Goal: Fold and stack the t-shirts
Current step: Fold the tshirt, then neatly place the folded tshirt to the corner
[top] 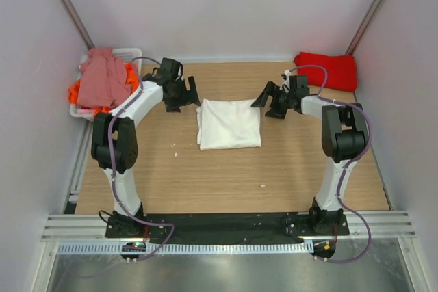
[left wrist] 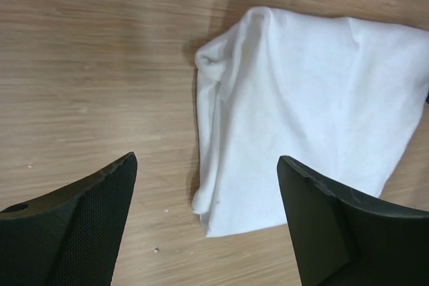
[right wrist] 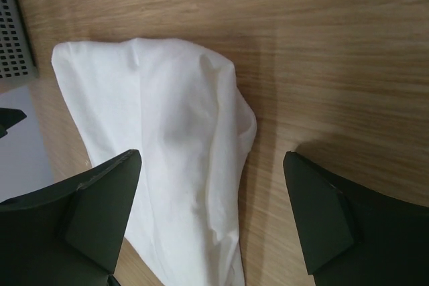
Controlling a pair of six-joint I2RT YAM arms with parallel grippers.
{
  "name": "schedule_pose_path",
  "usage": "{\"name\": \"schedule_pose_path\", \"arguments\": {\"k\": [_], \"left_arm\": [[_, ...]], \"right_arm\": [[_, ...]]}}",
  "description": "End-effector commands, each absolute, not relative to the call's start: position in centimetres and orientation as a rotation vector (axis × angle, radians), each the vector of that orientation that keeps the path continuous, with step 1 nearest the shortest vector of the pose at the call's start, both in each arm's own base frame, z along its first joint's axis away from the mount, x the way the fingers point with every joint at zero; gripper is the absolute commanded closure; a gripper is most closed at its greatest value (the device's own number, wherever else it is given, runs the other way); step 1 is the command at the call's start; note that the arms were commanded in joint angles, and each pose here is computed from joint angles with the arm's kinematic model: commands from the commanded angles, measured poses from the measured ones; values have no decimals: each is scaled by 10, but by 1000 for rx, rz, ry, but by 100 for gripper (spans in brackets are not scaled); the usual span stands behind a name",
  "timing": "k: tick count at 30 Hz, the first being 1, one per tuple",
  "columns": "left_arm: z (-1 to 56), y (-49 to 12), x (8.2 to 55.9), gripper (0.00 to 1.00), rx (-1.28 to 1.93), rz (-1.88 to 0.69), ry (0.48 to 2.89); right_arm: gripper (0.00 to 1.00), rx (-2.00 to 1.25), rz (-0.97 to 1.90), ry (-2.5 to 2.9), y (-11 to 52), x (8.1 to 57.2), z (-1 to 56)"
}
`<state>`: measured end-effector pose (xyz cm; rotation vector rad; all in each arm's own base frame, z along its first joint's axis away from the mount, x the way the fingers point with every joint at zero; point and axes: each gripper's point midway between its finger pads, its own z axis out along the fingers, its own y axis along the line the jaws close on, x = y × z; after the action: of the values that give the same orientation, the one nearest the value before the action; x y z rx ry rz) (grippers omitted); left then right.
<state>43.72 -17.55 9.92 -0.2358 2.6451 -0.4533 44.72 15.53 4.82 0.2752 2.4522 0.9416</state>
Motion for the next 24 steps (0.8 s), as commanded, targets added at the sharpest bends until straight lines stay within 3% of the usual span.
{"name": "schedule_pose_path", "arguments": {"k": [1, 10, 17, 24], "left_arm": [[107, -186, 432, 15, -251, -571, 2563], [54, -227, 449, 17, -230, -826, 2569], [30, -229, 456, 42, -270, -807, 2629], [25, -233, 456, 50, -256, -842, 2640]], "right_arm": [[6, 286, 1018, 2424, 167, 457, 36], [11, 269, 1068, 2454, 181, 455, 12], [21, 210, 1118, 2474, 205, 452, 3], [39, 170, 1211, 2432, 218, 449, 10]]}}
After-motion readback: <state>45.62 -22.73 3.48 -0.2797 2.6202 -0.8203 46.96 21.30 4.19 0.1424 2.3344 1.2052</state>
